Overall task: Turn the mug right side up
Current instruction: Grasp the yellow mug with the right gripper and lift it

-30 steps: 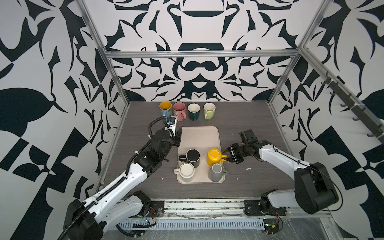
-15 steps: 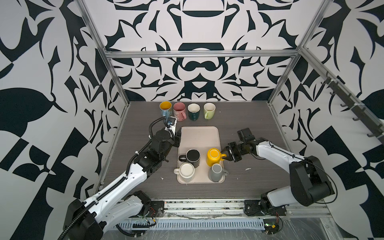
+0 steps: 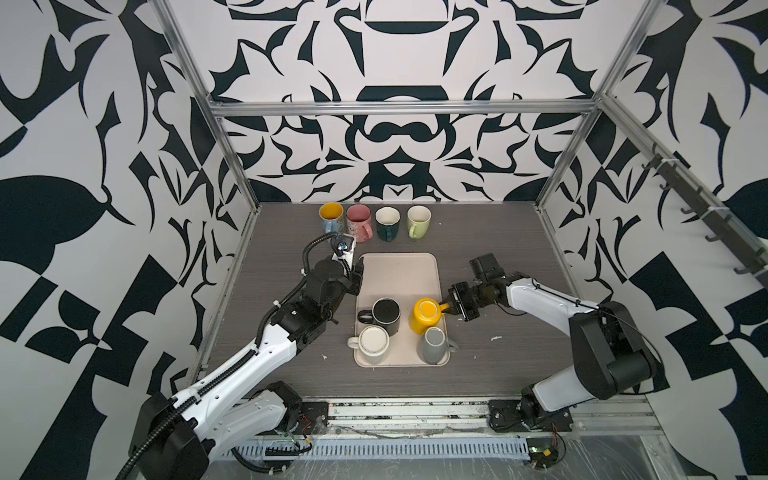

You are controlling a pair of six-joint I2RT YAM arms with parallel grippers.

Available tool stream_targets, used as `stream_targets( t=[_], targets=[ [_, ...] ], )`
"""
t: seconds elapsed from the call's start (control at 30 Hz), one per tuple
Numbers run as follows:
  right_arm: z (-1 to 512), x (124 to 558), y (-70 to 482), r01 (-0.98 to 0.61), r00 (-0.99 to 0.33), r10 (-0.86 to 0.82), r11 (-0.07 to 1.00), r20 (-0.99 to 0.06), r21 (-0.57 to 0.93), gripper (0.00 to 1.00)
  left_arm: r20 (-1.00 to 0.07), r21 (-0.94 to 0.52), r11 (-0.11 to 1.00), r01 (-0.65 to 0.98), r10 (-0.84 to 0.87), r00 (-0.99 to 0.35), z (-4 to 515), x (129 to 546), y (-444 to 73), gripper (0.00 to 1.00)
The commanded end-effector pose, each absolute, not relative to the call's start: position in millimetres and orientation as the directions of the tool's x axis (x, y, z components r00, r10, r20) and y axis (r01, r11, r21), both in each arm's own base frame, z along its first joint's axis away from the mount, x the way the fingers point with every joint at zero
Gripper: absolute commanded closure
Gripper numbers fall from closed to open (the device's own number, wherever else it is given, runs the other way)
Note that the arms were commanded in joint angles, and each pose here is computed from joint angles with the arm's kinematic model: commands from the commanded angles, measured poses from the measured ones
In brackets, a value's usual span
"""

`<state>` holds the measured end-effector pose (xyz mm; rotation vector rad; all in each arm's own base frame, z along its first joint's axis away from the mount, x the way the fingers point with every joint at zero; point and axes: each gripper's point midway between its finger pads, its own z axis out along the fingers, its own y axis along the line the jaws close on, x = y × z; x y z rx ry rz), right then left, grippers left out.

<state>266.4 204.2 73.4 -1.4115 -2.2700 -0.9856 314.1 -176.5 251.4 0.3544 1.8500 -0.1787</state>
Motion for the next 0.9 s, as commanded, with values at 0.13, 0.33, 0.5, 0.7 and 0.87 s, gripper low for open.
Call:
stream_targets(
  t=[0.13,0.33,0.5,0.7,0.87],
  targets=[
    [87,285,217,0.839,-0.528,0.633,0.285,0.566,0.464,1.00,-0.951,0.068,0.945,0.319,0.158,-0.265,256,317,-176,0.48],
    [114,314,226,0.762,-0.611,0.609,0.280,0.505,0.583,1.00,-0.953,0.075,0.947,0.313,0.160,-0.257,260,316,-174,0.48],
    [149,336,227,0.640,-0.698,0.612,0.301,0.371,0.707,1.00,-0.955,0.075,0.947,0.312,0.158,-0.250,264,318,-175,0.48],
    [171,342,227,0.500,-0.763,0.609,0.348,0.215,0.793,1.00,-0.960,0.055,0.945,0.323,0.139,-0.244,273,321,-180,0.48],
    [184,343,231,0.358,-0.813,0.580,0.429,0.051,0.830,1.00,-0.964,0.034,0.938,0.345,0.122,-0.236,285,324,-189,0.48]
  ],
)
